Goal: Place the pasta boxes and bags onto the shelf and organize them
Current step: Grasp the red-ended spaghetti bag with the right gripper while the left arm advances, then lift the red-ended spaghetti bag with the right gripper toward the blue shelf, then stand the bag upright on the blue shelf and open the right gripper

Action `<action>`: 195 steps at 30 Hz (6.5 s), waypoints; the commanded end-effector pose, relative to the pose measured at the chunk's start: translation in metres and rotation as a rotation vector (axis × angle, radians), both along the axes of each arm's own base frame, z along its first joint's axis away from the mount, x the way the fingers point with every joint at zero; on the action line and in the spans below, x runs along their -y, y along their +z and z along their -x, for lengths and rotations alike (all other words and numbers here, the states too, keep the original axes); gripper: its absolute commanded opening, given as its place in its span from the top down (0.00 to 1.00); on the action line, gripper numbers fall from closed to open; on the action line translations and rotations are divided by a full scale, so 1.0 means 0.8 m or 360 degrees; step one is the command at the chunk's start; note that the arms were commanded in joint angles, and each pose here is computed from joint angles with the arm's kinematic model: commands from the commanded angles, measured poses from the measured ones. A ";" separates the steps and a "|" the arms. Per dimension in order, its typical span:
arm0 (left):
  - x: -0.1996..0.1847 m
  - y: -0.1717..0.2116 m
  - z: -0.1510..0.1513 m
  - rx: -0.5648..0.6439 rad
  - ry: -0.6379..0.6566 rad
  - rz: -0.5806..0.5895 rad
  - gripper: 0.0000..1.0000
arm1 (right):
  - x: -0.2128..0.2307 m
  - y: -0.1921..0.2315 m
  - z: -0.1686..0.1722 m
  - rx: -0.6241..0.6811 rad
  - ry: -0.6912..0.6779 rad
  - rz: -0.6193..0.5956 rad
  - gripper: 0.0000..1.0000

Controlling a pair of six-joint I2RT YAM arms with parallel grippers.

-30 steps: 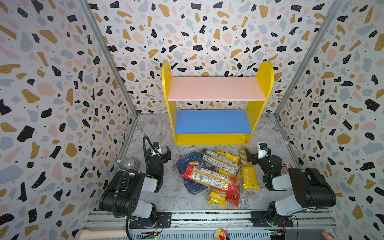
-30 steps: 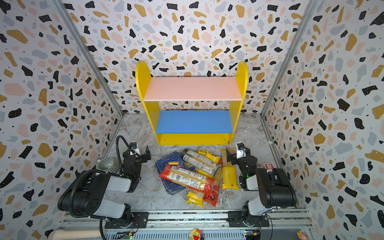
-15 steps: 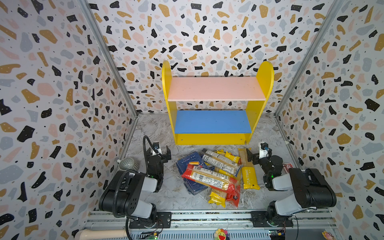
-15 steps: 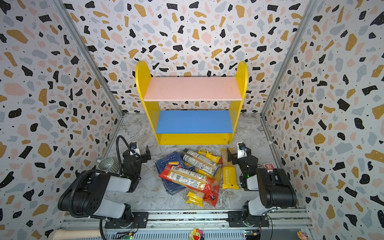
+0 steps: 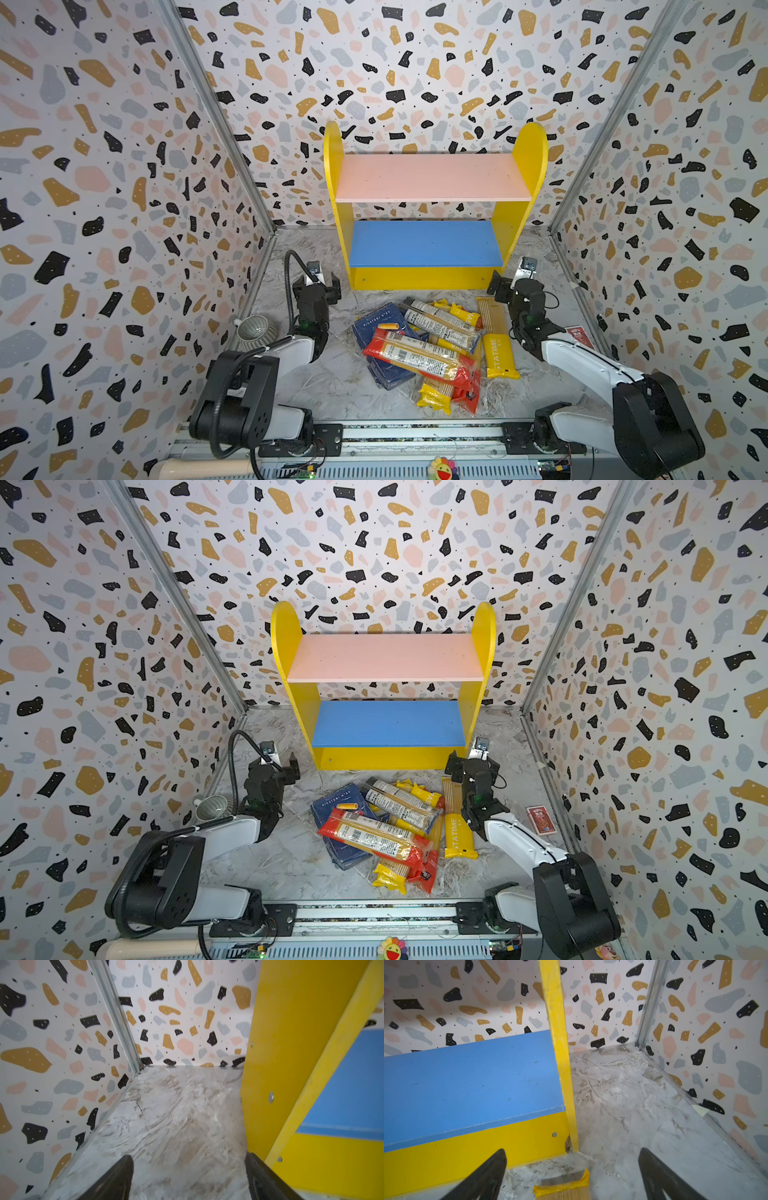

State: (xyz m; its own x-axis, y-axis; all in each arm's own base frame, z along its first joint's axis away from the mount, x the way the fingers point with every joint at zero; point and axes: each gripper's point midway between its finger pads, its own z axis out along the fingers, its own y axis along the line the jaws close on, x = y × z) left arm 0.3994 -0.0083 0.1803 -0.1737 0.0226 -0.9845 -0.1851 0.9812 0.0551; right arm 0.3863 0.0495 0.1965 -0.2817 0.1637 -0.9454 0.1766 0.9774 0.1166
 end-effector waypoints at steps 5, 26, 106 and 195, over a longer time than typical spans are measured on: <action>0.045 0.054 0.033 0.0071 -0.0034 0.0173 0.16 | -0.050 -0.017 0.042 -0.0433 0.0288 -0.0179 0.01; 0.188 0.145 0.181 -0.0227 -0.0614 0.0254 0.34 | -0.228 -0.016 0.265 -0.0961 0.1317 0.0147 0.01; 0.154 0.184 0.213 -0.0149 -0.0680 0.0226 0.00 | -0.298 0.085 0.097 -0.0773 0.1393 -0.0310 0.73; 0.188 0.194 0.200 -0.0174 -0.0796 0.0092 0.00 | -0.109 -0.009 -0.119 -0.0842 0.0287 0.0070 0.54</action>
State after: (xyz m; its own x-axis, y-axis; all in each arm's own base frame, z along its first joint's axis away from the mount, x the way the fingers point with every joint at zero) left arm 0.2404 -0.1612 0.3195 -0.2881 0.1022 -0.9521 0.3164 0.9486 0.0061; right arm 0.4767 0.1375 0.1884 -0.7379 0.0359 -0.6740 0.0143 0.9992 0.0376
